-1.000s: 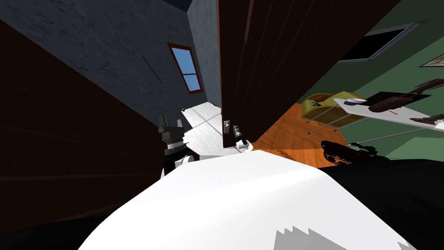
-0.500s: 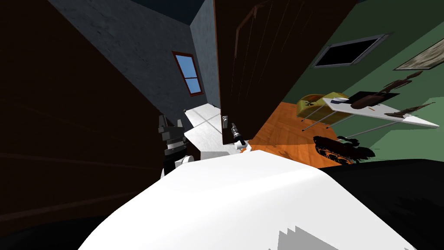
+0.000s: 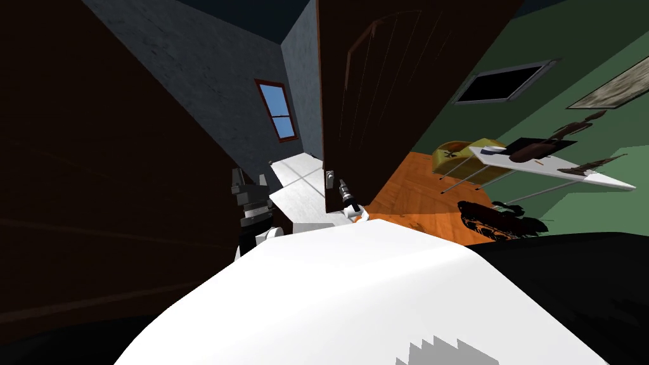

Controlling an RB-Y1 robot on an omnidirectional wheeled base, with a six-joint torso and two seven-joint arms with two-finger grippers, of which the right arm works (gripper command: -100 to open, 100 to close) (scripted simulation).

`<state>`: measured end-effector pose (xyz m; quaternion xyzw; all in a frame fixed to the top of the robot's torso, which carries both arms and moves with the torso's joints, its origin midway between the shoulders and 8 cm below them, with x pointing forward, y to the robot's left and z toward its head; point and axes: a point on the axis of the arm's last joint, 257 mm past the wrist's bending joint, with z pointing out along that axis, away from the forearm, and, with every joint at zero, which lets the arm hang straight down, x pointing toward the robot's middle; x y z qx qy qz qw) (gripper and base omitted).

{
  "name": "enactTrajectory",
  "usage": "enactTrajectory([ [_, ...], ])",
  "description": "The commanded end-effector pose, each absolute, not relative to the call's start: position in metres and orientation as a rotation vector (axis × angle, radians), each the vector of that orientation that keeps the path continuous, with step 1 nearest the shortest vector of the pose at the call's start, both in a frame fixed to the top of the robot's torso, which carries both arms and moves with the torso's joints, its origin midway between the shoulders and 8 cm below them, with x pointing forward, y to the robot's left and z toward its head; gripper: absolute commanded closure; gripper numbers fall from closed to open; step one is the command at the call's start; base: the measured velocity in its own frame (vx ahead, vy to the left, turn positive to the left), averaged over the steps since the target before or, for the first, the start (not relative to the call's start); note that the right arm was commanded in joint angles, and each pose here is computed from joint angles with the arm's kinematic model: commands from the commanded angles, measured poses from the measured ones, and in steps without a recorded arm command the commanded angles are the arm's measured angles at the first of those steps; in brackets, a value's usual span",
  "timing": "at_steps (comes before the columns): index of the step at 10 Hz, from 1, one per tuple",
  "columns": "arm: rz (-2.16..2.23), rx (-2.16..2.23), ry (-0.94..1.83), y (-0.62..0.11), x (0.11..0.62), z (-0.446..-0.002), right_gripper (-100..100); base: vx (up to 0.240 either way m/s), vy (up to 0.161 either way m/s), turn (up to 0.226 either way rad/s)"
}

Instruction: Push the door open

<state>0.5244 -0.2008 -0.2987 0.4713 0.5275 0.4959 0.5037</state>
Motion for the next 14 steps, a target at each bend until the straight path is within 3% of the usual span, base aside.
enactTrajectory([
  [1,1.187,1.125,1.276,-0.205,0.524,-0.298,-100,0.257,-0.024,0.014],
  [7,1.213,1.148,1.25,-0.192,0.526,-0.297,-100,0.181,0.048,0.013],
  [8,1.213,1.148,1.25,-0.192,0.526,-0.297,100,-0.01,-0.003,-0.003],
  [14,1.18,1.14,1.254,-0.209,0.532,-0.299,100,0.008,-0.012,-0.019],
])
